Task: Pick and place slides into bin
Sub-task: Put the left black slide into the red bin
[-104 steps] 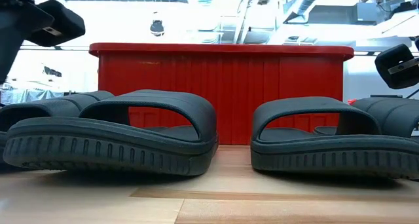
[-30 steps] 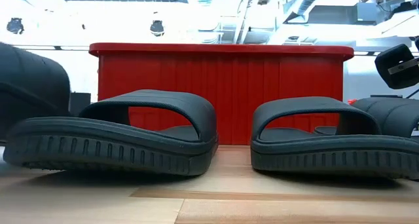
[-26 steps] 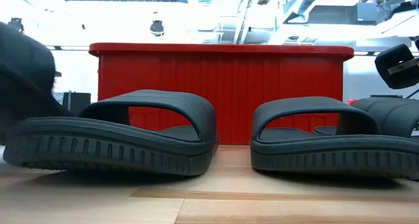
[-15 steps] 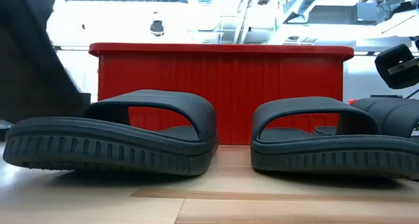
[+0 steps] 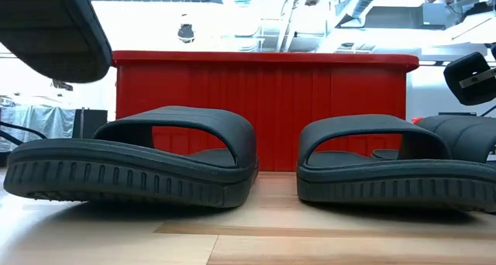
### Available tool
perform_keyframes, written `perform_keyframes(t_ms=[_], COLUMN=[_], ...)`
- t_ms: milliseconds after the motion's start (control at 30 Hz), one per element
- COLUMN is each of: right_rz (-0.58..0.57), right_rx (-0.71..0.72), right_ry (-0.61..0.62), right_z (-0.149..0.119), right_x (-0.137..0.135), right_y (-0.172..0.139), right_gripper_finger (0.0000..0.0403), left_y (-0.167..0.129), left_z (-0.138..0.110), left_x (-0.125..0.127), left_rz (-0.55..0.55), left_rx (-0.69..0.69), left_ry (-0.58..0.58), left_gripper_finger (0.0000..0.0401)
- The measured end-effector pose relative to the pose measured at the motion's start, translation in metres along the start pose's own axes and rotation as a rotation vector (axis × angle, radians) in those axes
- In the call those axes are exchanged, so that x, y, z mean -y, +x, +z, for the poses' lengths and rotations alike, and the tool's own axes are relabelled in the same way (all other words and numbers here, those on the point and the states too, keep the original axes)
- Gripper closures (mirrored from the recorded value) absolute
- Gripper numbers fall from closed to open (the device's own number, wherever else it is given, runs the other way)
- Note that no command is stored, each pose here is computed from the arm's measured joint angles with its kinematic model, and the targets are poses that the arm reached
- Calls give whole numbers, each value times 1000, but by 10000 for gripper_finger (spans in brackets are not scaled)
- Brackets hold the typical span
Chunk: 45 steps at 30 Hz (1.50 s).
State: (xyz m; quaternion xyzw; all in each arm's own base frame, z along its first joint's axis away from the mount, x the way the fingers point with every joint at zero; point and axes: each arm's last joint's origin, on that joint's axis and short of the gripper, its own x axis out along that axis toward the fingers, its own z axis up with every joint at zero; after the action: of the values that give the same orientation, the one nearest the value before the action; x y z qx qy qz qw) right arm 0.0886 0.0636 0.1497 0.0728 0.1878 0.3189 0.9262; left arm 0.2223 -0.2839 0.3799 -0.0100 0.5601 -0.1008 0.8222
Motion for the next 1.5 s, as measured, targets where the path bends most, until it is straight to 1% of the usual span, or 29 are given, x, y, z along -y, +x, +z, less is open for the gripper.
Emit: perform_keyframes(t_ms=[200, 433, 600, 833, 1000, 1233, 1333, 1500], right_rz=[0, 0, 0, 0, 0, 0, 0, 0], right_rx=[0, 0, 0, 0, 0, 0, 0, 0], right_ry=[0, 0, 0, 0, 0, 0, 0, 0], right_z=[0, 0, 0, 0, 0, 0, 0, 0], right_x=[0, 0, 0, 0, 0, 0, 0, 0], right_y=[0, 0, 0, 0, 0, 0, 0, 0], right_gripper_finger=[337, 337, 337, 337, 337, 337, 337, 337], left_y=[-29, -59, -64, -66, -65, -69, -75, -83], left_z=[0, 9, 12, 19, 27, 38, 41, 45], left_x=[-8, -15, -23, -34, -45, -63, -72, -89], left_rz=[14, 26, 99, 184, 285, 527, 620, 710], left_rx=[5, 161, 228, 273, 305, 388, 418, 440], left_ry=[0, 10, 38, 115, 182, 249, 254, 234], left_gripper_finger=[401, 401, 401, 401, 401, 401, 401, 401])
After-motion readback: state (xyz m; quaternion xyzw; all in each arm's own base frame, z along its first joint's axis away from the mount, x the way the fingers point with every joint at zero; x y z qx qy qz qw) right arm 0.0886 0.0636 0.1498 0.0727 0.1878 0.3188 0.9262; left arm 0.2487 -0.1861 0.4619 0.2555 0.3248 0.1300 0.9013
